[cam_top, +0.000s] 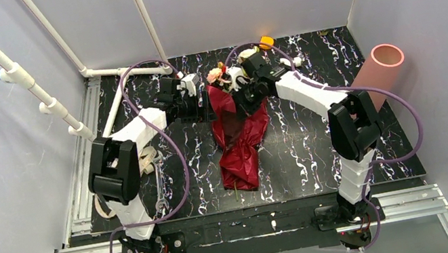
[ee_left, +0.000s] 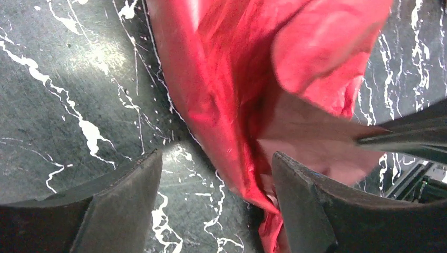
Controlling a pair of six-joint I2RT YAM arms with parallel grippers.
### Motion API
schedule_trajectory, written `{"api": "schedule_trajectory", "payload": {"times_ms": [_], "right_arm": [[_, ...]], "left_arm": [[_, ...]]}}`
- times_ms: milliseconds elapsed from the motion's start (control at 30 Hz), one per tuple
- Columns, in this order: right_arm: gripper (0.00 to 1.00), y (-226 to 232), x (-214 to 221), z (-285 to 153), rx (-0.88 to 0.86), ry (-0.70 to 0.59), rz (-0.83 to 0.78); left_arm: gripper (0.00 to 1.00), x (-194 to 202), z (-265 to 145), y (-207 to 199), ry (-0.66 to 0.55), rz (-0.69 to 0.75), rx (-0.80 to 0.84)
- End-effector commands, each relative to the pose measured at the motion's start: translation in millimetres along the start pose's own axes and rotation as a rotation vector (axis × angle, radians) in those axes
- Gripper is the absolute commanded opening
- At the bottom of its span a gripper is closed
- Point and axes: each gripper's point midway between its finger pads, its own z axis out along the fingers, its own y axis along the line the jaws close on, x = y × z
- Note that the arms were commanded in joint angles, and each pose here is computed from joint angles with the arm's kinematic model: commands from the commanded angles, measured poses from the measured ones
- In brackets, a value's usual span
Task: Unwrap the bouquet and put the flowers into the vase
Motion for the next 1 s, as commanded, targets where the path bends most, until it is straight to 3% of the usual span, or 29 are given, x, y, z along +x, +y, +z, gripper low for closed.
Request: {"api": "schedule_trajectory", "payload": {"times_ms": [0,100,233,367,633,967], "right_arm": [[0.01,0,-14,-45,0.003,-0.032,-0.007],[0.01,-7,-7,-70,0.035,-0.007,-0.011],[0.01,-23,5,-108,0.104,0.040,-0.035],[0.01,-50,26,-158,0.192,0.104,-0.031],[0.01,-87,112,-213,0.381,0.369,-0.172],[0.01,-115,203,-213,0.455,0.671,-0.281]], "left_arm": [[0.70,-25,3,-3,-0.049,-0.001,-0.008],[0.54,-27,10,-1,-0.048,-0.019,-0.001],[0.24,-29,14,3,-0.049,-0.033,-0.014],[0.01,-29,11,5,-0.045,-0.043,-0.030],[0.00,-25,5,18,-0.052,-0.064,-0.074],[0.00,-30,2,31,-0.065,-0.079,-0.107]]}}
